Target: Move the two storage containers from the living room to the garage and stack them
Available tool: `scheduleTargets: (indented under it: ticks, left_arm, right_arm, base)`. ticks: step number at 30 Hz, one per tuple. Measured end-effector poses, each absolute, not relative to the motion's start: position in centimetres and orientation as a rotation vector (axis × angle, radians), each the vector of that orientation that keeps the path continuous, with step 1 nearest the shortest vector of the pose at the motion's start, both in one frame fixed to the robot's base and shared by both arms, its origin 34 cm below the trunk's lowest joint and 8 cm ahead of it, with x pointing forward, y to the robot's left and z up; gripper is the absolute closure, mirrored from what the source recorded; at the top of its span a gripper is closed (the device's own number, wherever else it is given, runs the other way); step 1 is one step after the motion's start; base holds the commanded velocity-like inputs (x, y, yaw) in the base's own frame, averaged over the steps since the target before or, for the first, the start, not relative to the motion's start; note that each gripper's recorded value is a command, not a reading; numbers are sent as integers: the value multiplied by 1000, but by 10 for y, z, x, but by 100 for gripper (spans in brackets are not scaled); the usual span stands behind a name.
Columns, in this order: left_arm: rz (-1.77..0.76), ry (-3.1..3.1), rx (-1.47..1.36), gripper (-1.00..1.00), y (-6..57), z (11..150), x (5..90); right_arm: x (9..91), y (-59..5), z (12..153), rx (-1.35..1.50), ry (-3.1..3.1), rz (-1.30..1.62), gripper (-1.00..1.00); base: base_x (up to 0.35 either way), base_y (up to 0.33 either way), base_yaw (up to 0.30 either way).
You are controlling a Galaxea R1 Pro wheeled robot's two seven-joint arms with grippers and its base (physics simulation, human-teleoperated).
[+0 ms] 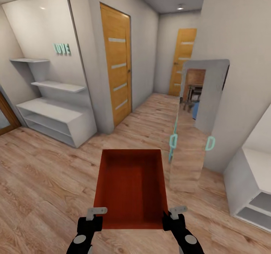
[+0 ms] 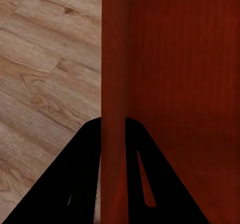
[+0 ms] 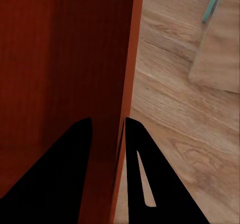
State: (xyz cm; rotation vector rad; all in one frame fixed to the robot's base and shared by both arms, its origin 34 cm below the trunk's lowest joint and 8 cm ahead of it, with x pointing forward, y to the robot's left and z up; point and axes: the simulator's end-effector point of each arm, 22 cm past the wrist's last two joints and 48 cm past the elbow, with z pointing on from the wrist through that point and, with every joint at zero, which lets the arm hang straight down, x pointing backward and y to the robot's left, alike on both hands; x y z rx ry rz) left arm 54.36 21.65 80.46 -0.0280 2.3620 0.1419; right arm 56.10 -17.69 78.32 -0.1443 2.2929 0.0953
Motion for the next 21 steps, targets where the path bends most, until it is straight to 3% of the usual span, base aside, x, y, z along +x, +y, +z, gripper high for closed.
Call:
scheduleTargets:
  ticks: [6, 21]
  left_arm:
    - [142, 2362, -28, 100, 217, 805, 543]
    - [142, 2362, -28, 100, 217, 805, 544]
  right_arm:
    - [561, -177, 783, -145, 2292, 95, 100]
    - [561, -177, 783, -146, 2292, 95, 100]
  base:
    - [306, 191, -43]
    - [285, 207, -249]
